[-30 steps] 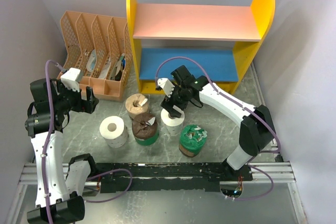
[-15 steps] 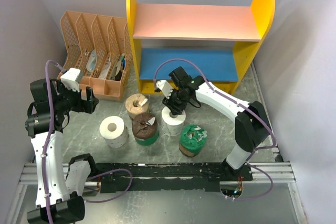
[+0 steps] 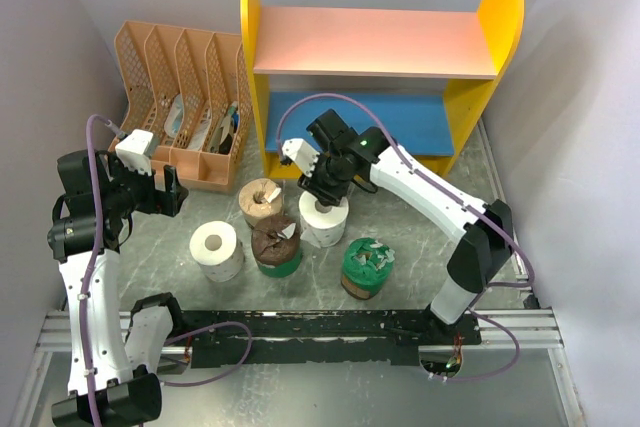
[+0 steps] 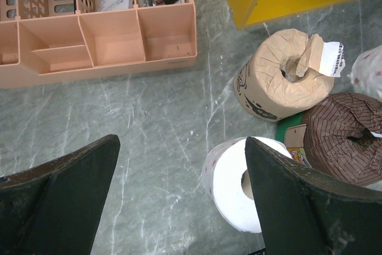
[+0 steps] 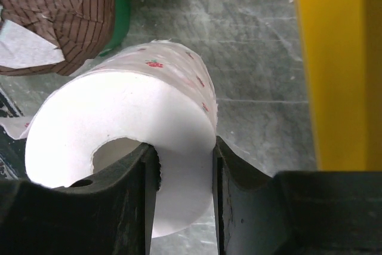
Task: Place and organize the paper towels onto the shelf
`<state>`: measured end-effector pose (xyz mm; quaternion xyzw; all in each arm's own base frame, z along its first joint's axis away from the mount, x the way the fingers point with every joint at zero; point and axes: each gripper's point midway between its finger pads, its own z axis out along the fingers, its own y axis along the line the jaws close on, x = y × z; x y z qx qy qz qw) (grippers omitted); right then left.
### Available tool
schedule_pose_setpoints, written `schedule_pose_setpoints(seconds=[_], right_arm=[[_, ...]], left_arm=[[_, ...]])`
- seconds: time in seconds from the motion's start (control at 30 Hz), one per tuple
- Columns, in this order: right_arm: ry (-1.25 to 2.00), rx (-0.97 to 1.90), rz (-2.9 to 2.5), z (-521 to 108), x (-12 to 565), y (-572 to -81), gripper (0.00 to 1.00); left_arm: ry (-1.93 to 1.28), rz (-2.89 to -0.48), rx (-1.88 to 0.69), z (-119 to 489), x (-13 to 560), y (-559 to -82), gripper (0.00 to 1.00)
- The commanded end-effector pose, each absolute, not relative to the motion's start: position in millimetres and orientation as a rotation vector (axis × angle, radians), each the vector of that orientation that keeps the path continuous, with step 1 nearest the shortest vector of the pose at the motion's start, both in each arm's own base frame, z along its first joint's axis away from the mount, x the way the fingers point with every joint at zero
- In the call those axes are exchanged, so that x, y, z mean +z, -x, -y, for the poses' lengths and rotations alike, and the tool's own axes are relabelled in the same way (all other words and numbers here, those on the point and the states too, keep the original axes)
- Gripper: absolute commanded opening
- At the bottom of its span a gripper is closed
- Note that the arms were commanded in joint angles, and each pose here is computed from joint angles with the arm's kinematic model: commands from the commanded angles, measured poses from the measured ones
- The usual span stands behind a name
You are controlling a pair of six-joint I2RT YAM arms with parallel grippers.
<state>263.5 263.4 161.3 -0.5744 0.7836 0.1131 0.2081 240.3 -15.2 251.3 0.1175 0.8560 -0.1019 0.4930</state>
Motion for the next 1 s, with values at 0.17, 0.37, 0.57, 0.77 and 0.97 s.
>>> schedule_pose_setpoints(seconds=[0.17, 0.37, 0.57, 0.77, 0.97], right_arm=[[1.674, 0.137, -2.118, -228.2, 236.3, -275.1, 0.00], [1.538, -0.023, -1.977, -197.9, 312.6, -339.8, 0.00], [1.468, -0.004, -1.973, -197.4, 324.3, -351.2, 0.00], [1.301, 0.064, -1.915, -203.7, 364.9, -360.9, 0.00], [1.258, 0.024, -1.952, -195.9, 361.2, -367.2, 0.00]], left_arm=[[-0.281, -2.052, -0.240, 12.9, 255.2, -245.3, 0.98], [-0.279, -2.057, -0.243, 12.8, 254.1, -245.7, 0.98], [-0.280, -2.053, -0.239, 12.6, 255.0, -245.1, 0.98], [-0.282, -2.056, -0.246, 13.2, 254.1, -245.4, 0.98], [-0.283, -2.056, -0.245, 13.3, 254.1, -245.4, 0.98]])
